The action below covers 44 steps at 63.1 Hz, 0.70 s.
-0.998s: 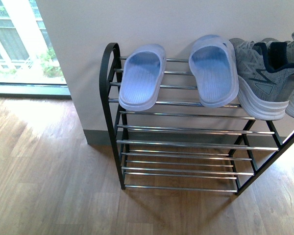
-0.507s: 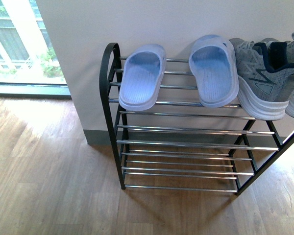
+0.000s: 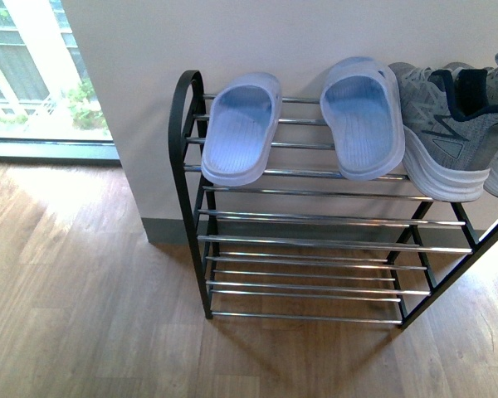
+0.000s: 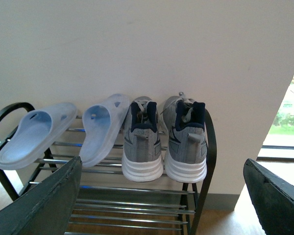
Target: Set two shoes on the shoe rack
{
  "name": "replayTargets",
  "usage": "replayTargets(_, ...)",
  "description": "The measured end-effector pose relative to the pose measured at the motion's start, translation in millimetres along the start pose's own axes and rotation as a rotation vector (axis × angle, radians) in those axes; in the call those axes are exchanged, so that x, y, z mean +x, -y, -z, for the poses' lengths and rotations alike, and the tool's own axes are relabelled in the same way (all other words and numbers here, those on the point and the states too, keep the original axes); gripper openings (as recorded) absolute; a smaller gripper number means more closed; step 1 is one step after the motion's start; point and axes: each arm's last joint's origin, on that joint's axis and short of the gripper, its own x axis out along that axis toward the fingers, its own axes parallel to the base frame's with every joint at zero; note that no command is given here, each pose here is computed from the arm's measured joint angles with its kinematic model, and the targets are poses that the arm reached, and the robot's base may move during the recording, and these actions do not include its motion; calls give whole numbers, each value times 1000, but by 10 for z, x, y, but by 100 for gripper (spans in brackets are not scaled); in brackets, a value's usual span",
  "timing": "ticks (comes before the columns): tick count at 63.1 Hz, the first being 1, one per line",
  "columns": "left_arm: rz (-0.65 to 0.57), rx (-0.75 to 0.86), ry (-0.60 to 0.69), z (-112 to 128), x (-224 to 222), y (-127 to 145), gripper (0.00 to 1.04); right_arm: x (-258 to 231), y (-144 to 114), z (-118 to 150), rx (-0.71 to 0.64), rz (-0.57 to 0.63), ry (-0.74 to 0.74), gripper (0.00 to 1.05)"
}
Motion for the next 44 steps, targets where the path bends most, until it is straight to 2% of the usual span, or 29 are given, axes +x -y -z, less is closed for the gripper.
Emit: replayTargets(44, 0, 0, 9, -26, -210, 0, 1, 0, 0, 0, 0, 0, 0, 95)
